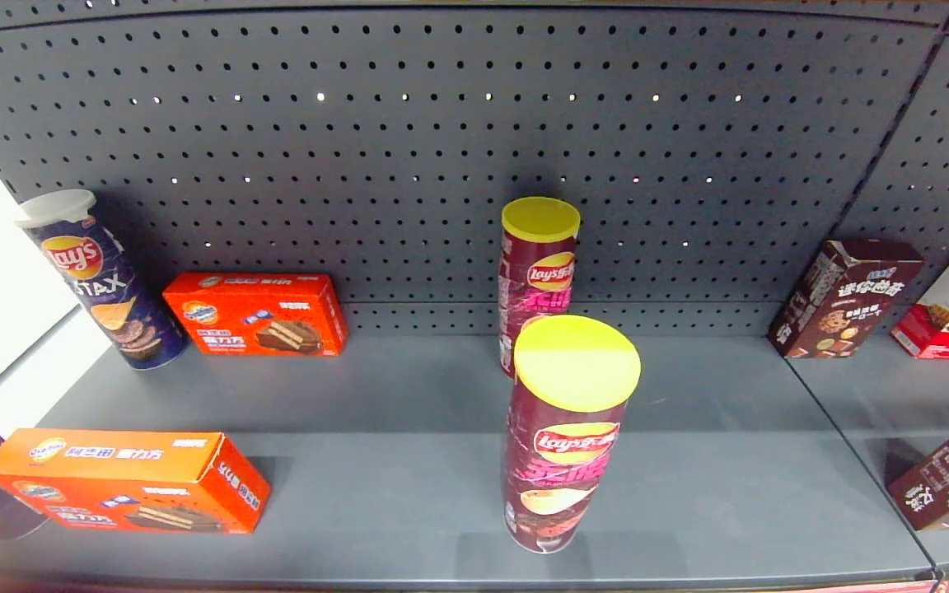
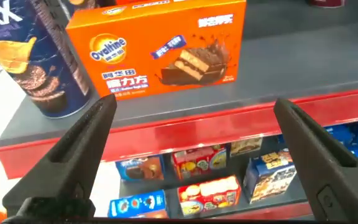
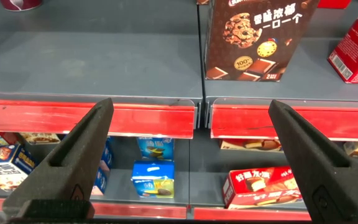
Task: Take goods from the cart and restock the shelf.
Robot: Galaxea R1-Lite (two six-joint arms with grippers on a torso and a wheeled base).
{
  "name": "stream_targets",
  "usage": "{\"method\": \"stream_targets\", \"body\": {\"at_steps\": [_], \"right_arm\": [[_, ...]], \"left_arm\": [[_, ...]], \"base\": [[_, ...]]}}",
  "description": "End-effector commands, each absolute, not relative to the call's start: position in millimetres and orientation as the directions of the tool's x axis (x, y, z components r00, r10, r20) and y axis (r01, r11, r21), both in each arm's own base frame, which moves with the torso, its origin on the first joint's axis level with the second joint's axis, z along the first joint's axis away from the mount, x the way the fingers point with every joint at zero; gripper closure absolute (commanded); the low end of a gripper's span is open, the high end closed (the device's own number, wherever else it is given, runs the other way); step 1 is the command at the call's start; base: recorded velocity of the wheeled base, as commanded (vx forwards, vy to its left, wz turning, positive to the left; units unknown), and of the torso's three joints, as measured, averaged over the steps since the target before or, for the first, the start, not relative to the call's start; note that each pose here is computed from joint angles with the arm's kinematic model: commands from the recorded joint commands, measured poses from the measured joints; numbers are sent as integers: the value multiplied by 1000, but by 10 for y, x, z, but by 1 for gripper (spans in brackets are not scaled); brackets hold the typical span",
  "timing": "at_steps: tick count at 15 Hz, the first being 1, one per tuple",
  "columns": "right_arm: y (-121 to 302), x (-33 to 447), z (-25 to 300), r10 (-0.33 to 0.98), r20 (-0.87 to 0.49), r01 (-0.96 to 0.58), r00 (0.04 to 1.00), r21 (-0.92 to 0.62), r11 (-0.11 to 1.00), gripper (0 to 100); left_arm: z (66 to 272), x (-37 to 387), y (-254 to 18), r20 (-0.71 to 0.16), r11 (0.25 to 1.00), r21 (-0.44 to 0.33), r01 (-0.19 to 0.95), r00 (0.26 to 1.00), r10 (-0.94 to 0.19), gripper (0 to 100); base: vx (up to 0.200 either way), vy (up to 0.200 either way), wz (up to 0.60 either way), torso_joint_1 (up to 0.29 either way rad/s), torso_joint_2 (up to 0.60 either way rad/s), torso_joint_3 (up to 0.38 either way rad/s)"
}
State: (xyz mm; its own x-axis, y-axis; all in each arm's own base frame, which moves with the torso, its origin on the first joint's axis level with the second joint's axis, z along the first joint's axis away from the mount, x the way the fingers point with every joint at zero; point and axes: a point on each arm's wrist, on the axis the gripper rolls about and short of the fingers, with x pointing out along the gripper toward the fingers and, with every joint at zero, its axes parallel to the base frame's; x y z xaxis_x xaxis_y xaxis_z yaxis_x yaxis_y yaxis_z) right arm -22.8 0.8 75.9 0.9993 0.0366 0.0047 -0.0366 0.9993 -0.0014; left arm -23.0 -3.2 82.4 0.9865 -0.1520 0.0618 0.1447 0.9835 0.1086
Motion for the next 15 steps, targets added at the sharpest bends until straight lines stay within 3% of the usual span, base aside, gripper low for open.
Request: {"method": "stream_targets", "body": {"at_steps": [1,2,3,4,5,7,8,9,15], "right_arm": [[8,-228,760,37,5,-37,999,-2,999,0],[8,-228,760,37,5,-37,999,-2,999,0],[8,-228,760,37,5,-37,999,-2,999,0],[8,-228,760,37,5,-37,999,-2,999,0],[8,-228,760,37,5,-37,999,-2,999,0],[8,-228,760,37,5,-37,999,-2,999,0],[8,-228,760,37,5,-37,999,-2,999,0],[8,-228,760,37,5,-37,999,-2,999,0],[8,-228,760,37,5,-37,999,-3,999,0]], "left_arm": [[826,-231,-34,65,981,126,150,985,-159,0],[826,-229,-24,66,988,114,104,992,-112,0],[817,-226,11,55,998,45,-50,997,48,0],[787,-228,32,27,991,-27,-134,991,135,0],[781,-229,35,21,987,-54,-150,988,151,0],[770,-227,22,11,996,-27,-90,996,90,0],[768,-226,3,9,1000,-14,-6,1000,6,0],[762,-226,-12,3,997,42,63,998,-63,0],[757,-226,-13,-2,996,51,69,998,-69,0]], "base": [[0,0,0,0,0,0],[0,0,0,0,0,0],[0,0,0,0,0,0],[0,0,0,0,0,0],[0,0,0,0,0,0],[0,0,0,0,0,0],[0,0,0,0,0,0],[0,0,0,0,0,0],[0,0,0,0,0,0]]}}
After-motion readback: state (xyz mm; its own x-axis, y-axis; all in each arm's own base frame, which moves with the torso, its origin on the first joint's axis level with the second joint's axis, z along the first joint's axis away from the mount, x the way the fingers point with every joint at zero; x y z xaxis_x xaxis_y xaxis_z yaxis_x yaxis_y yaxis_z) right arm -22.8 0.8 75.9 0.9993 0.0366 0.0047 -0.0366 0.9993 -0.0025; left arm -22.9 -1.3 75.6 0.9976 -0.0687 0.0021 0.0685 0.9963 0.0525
